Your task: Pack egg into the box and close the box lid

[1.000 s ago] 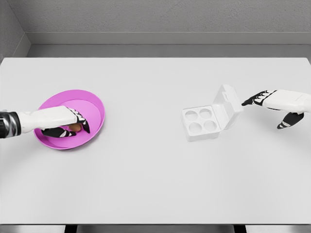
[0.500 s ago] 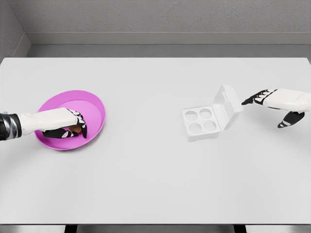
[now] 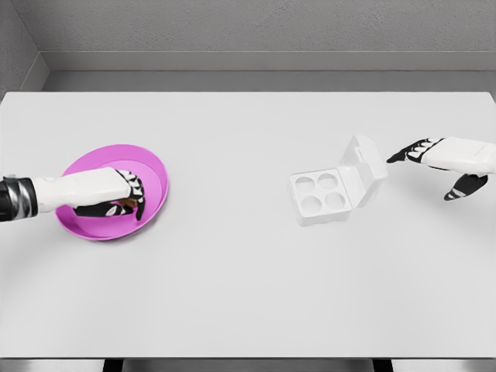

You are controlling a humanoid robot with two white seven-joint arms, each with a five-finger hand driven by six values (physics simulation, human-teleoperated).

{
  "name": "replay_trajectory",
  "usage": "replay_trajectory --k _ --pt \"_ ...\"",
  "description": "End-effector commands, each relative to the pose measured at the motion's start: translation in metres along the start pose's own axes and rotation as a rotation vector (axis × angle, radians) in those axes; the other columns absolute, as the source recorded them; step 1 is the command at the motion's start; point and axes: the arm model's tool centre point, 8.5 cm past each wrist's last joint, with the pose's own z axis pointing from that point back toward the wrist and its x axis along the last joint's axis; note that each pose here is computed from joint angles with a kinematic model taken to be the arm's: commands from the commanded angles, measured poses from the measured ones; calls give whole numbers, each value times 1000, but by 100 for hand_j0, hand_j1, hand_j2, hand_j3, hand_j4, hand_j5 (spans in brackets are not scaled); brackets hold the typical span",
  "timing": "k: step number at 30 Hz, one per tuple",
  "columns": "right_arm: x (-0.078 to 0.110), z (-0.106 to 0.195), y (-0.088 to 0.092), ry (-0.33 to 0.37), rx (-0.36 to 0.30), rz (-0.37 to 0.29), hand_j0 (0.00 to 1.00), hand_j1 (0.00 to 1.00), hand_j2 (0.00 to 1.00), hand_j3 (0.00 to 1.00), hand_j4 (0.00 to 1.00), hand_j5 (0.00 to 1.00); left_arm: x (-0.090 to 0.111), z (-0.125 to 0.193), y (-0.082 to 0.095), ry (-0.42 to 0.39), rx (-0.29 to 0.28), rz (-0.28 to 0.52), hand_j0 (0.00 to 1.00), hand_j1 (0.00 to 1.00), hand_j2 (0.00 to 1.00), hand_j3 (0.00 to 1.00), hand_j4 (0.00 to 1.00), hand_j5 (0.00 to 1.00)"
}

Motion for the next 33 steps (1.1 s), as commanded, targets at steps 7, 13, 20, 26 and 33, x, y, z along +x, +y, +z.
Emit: replay_trajectory --k 7,13,20,26,33 --pt "-1 2 0 4 -2 -4 100 100 100 100 100 100 14 -5 9 -45 20 -20 34 34 34 34 34 34" --pt "-1 2 -1 4 -3 -4 100 100 100 100 100 100 24 -16 10 -80 33 -26 34 34 34 34 34 34" --pt "-1 2 -1 4 -4 -5 100 100 100 100 100 100 34 -20 15 -107 47 -40 34 34 34 34 34 34" --pt "-3 4 -1 10 -5 -8 100 100 100 100 100 100 39 -23 19 -127 62 -43 34 34 34 34 34 34" --pt "-5 6 -1 17 -6 -9 100 100 100 100 100 100 54 -45 19 -185 80 -38 34 34 34 34 34 34"
